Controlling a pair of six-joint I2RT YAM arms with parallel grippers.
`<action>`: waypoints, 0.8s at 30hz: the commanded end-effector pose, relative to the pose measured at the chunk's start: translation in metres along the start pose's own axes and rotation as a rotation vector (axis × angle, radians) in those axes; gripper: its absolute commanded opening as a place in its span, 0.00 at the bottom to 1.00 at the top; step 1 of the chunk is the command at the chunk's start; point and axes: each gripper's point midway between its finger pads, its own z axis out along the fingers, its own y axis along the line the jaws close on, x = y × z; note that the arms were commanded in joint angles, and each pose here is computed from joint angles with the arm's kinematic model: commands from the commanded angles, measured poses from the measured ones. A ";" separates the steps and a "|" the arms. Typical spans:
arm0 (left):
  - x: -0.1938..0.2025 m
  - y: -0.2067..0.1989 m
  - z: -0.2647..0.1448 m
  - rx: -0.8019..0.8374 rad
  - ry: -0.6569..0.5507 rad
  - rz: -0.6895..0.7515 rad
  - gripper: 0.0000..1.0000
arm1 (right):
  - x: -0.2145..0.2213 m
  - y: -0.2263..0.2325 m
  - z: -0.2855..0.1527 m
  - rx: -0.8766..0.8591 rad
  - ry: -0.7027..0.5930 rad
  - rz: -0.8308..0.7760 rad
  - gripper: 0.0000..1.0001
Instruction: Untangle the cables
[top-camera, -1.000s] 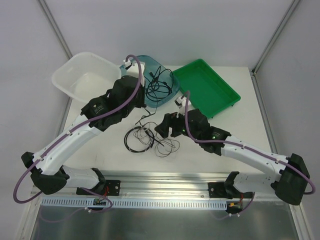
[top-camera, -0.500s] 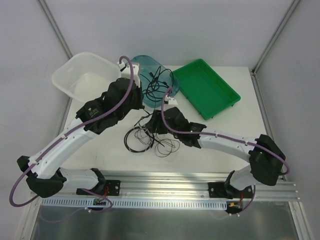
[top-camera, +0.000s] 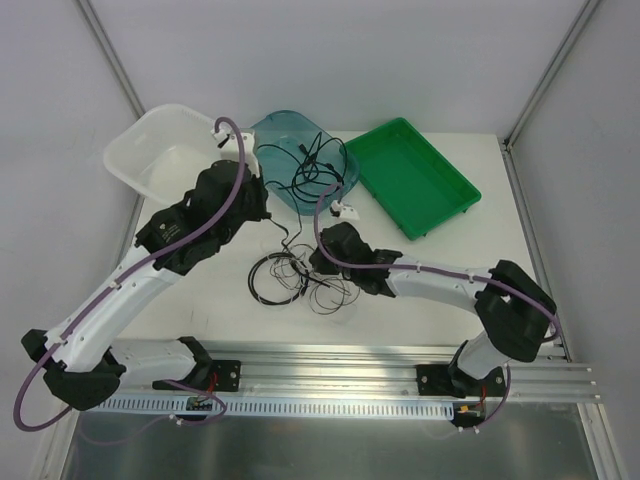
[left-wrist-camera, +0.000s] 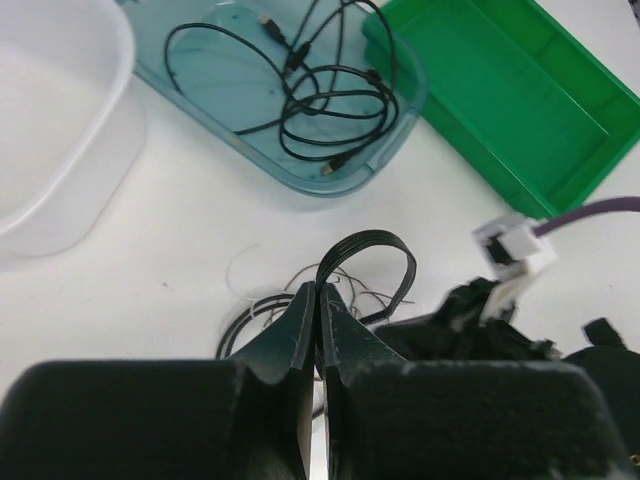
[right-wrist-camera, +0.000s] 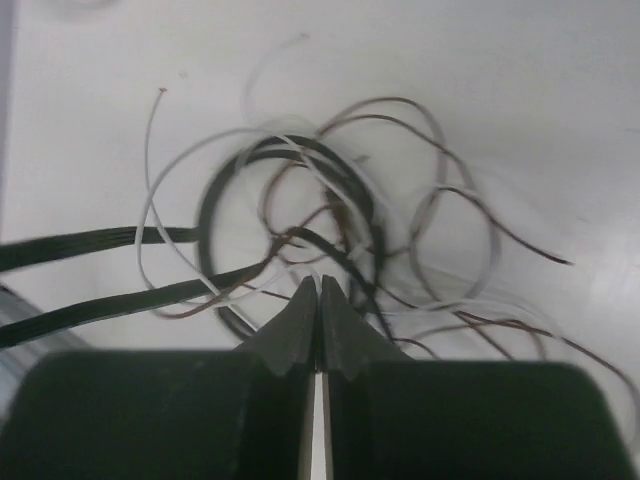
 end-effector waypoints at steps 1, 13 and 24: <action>-0.019 0.029 -0.014 -0.055 -0.081 -0.033 0.00 | -0.021 -0.063 -0.020 0.192 -0.067 0.014 0.01; -0.045 0.112 -0.050 -0.282 -0.190 -0.052 0.00 | -0.004 -0.190 -0.090 0.527 0.021 -0.009 0.01; -0.094 0.133 -0.098 -0.361 -0.307 -0.013 0.00 | 0.001 -0.208 -0.109 0.601 0.087 -0.050 0.02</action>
